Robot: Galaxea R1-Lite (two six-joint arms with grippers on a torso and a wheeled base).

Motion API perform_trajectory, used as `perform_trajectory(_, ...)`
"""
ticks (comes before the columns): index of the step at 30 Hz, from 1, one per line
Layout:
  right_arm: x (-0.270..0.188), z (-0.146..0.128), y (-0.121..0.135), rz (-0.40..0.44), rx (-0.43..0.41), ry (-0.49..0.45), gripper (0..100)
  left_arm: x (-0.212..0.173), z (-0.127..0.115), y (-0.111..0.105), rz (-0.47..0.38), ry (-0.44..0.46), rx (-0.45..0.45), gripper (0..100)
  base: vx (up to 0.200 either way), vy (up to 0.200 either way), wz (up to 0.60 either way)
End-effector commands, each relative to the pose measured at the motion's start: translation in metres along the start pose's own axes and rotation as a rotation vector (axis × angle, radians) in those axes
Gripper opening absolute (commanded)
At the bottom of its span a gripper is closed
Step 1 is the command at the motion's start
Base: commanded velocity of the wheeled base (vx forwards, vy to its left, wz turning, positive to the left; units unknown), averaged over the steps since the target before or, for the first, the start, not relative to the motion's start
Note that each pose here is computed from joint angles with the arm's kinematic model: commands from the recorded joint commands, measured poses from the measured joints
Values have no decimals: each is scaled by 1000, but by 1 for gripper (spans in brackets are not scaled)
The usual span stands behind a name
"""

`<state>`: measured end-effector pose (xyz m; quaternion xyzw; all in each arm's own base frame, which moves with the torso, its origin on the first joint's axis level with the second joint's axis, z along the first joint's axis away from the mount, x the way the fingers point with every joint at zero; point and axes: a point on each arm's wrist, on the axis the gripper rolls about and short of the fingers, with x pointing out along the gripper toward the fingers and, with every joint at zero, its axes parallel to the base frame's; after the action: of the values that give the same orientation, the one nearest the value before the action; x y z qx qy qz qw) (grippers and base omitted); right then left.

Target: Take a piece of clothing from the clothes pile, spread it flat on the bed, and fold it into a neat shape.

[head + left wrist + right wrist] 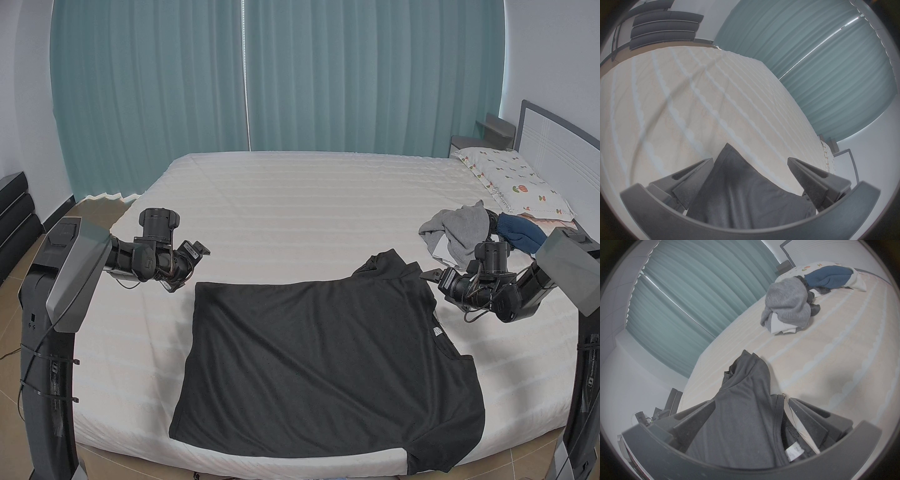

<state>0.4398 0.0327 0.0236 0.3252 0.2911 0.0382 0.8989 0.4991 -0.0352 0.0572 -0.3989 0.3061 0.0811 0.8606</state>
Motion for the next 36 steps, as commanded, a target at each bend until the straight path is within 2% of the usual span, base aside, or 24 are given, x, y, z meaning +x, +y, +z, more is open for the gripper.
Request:
perform_trajectory(1, 20, -6, -3, -11, -2, 17, 100, 17, 5, 10, -1, -22, -13, 100, 0, 0, 0)
perform_trajectory(7, 22, -2, 2, 1, -8, 5, 100, 30, -6, 19, 19, 3, -8, 100, 0, 0, 0)
perform_trajectory(22, 28, 2, 3, 4, -8, -3, 100, 61, -24, 24, 16, 24, 11, 100, 0, 0, 0)
perform_trajectory(23, 28, 2, 3, 4, -8, -3, 100, 62, -25, 25, 18, 26, 11, 0, 0, 0, 0)
perform_trajectory(31, 33, 3, -2, 1, -6, -8, 100, 65, -25, 26, 18, 22, 12, 0, 0, 0, 0)
perform_trajectory(34, 36, 5, -2, 4, -6, -14, 100, 63, -18, 26, 23, -9, 7, 0, 0, 0, 0)
perform_trajectory(36, 40, 5, -3, 2, -5, -12, 100, 58, -4, 21, 14, -56, 1, 0, 0, 0, 0)
